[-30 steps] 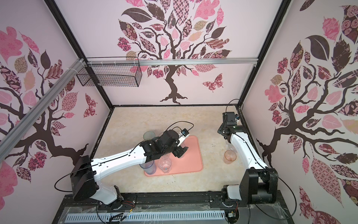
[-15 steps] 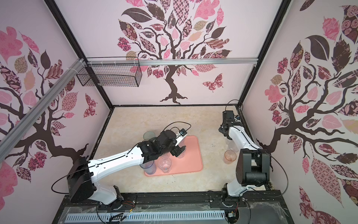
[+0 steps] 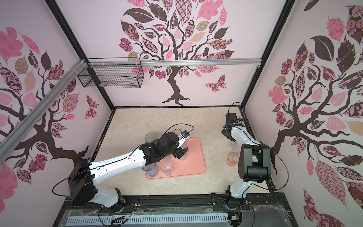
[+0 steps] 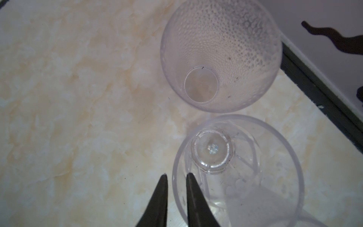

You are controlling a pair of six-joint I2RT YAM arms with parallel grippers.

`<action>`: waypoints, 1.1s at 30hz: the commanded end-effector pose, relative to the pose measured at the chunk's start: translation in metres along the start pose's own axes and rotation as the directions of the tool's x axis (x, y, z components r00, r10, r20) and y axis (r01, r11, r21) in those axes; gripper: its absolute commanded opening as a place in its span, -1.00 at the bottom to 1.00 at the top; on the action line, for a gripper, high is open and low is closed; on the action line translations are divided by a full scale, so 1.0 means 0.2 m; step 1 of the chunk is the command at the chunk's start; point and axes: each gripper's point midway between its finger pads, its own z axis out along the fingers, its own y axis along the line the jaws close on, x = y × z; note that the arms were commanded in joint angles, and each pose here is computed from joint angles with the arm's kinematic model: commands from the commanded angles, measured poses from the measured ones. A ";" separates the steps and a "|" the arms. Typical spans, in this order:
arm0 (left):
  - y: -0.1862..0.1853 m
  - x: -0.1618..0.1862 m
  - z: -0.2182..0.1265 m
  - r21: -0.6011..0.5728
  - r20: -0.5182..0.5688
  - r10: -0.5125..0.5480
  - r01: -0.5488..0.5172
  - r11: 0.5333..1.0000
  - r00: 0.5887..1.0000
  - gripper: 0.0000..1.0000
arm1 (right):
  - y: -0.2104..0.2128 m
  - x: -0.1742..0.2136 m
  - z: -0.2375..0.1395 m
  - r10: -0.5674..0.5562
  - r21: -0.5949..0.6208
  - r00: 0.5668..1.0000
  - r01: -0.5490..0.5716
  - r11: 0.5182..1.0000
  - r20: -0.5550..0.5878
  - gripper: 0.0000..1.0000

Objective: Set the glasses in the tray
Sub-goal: 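Move right gripper to a clear cup beside the frosted cup on the table, then grip the clear cup's rim with right gripper and lift it toward the tray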

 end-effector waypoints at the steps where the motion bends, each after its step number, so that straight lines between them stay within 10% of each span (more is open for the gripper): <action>1: 0.01 0.02 0.00 -0.007 0.005 -0.005 0.005 1.000 1.000 0.73 | 0.01 0.01 0.02 -0.015 -0.002 0.999 0.015 1.000 -0.036 -0.73; 13: 0.04 0.01 -0.02 -0.039 0.020 -0.002 0.003 0.999 1.000 0.73 | 0.16 0.03 -0.15 -0.029 -0.148 0.997 0.019 0.989 -0.069 -0.98; 33: 0.16 0.00 -0.17 -0.123 0.063 -0.152 0.158 0.980 0.986 0.72 | 0.46 0.35 -0.75 -0.341 -0.296 0.940 0.325 0.898 -0.002 -1.00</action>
